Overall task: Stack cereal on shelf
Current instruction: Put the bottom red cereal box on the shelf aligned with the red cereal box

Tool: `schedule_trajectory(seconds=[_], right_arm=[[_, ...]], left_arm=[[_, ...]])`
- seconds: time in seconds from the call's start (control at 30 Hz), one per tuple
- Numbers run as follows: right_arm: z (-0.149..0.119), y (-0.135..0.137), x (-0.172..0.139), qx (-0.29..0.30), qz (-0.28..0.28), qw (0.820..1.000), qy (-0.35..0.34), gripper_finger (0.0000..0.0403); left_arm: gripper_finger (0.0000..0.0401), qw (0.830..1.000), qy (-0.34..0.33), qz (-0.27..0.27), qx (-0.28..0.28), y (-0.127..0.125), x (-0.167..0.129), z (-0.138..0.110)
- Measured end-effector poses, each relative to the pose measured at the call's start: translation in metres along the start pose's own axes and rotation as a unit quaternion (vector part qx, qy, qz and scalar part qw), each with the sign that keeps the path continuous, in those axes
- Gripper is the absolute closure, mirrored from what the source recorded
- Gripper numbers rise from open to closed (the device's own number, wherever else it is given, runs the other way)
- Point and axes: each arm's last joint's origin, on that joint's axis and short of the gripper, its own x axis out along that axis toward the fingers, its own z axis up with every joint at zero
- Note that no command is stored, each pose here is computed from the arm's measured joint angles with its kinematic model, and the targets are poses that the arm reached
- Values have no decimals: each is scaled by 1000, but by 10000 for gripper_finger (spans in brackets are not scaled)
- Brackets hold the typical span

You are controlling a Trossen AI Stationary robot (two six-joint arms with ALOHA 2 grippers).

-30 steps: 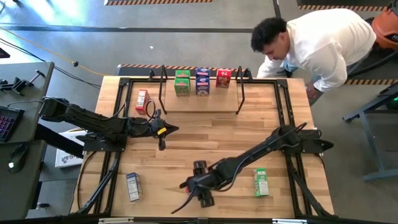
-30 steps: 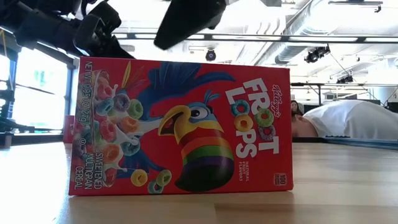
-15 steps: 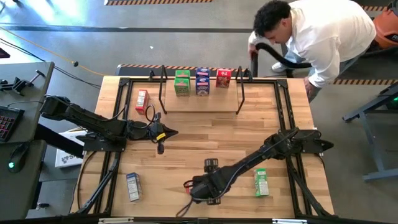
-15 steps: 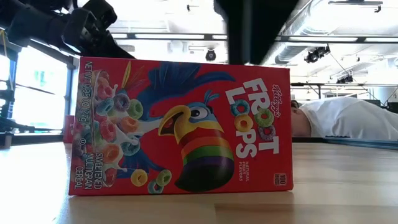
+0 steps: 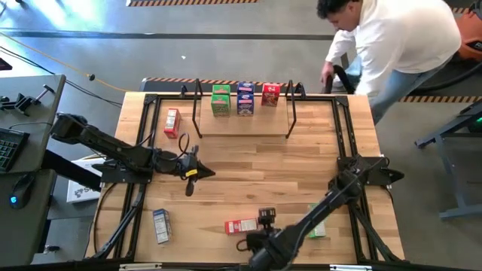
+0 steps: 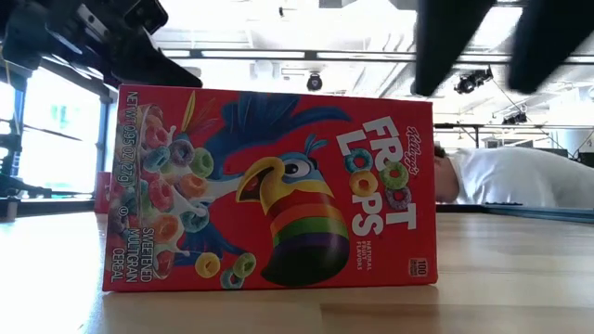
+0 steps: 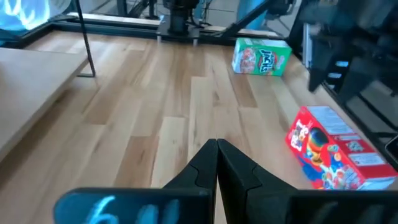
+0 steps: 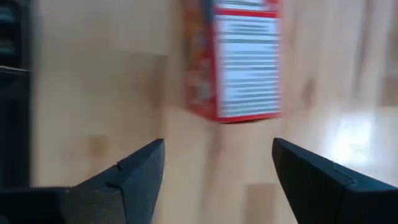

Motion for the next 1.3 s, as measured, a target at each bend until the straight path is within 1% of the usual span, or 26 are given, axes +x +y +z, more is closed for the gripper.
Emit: schedule_trajectory(seconds=[0.1, 0.17, 0.3, 0.4, 0.57, 0.63, 0.8, 0.9, 1.0, 1.07, 1.3], right_arm=[[-9, 17, 10, 11, 21, 1000, -13, 147], [-15, 27, 20, 10, 27, 999, -18, 162], [-25, 33, 33, 23, 16, 999, -19, 198], [-26, 32, 43, 31, 13, 999, -21, 225], [-21, 29, 59, 34, 10, 998, -59, 262], [-18, 29, 64, 32, 15, 996, -76, 274], [-15, 26, 73, 14, 16, 996, -91, 296], [-13, 24, 75, 9, 21, 995, -93, 307], [-10, 22, 75, -4, 20, 995, -101, 315], [-8, 21, 76, -4, 23, 994, -105, 318], [-5, 17, 78, -10, 26, 994, -106, 320]], left_arm=[[401, 1000, -2, -6, -8, -5, 4, -3], [400, 1000, 9, -14, -8, -9, 10, -4], [385, 999, 26, -28, -7, -24, 30, 2], [361, 998, 54, -44, 7, -41, 49, 6], [308, 989, 131, -57, 42, -71, 81, 10], [287, 984, 159, -58, 50, -81, 91, 12], [249, 976, 204, -56, 58, -101, 109, 20], [234, 971, 224, -58, 67, -110, 112, 25], [223, 964, 244, -75, 69, -119, 112, 28], [215, 963, 249, -83, 60, -124, 110, 28], [183, 959, 269, -81, 42, -132, 104, 23]])
